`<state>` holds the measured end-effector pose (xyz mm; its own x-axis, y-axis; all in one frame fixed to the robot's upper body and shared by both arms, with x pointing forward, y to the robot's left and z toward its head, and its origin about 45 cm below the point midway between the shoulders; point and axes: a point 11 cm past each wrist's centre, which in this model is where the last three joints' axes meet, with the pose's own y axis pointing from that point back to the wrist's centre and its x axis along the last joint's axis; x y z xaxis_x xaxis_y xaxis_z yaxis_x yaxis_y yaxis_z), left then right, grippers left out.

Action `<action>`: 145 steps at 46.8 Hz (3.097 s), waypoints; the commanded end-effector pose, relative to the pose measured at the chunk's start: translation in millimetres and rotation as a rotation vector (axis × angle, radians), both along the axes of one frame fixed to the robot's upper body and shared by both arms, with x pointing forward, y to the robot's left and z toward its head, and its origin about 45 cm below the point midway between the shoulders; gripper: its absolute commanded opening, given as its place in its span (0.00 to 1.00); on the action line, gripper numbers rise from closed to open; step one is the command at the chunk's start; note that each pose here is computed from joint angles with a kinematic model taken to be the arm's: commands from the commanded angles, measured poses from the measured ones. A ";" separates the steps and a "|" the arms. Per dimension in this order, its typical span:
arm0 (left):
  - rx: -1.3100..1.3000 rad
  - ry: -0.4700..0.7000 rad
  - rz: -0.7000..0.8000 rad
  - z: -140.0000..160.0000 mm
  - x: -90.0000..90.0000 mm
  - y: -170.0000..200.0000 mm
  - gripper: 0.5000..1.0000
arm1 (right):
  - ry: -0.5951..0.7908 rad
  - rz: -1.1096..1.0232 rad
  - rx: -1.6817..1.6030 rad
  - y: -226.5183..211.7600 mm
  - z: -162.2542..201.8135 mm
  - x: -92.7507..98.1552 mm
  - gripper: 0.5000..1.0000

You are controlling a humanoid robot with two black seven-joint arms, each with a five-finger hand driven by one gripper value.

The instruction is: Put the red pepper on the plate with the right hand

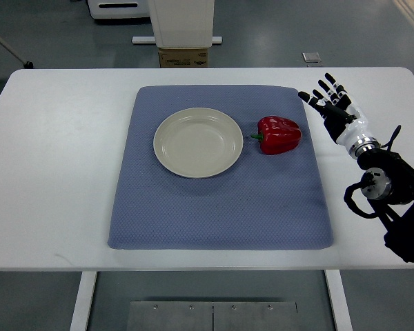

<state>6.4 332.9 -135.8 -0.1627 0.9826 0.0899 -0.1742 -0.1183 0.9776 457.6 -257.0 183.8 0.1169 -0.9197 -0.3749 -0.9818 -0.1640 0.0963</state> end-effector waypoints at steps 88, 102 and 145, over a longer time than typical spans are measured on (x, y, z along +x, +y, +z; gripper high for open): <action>0.001 -0.003 -0.001 0.1 1.8 0.3 1.00 | -0.009 0.007 -0.001 0.4 3.2 1.5 1.00; 0.001 -0.003 -0.001 0.1 1.8 0.3 1.00 | -0.013 0.002 -0.004 -2.2 5.7 3.0 1.00; 0.001 -0.003 -0.001 0.1 1.8 0.3 1.00 | -0.023 0.002 -0.002 -3.9 9.7 4.6 1.00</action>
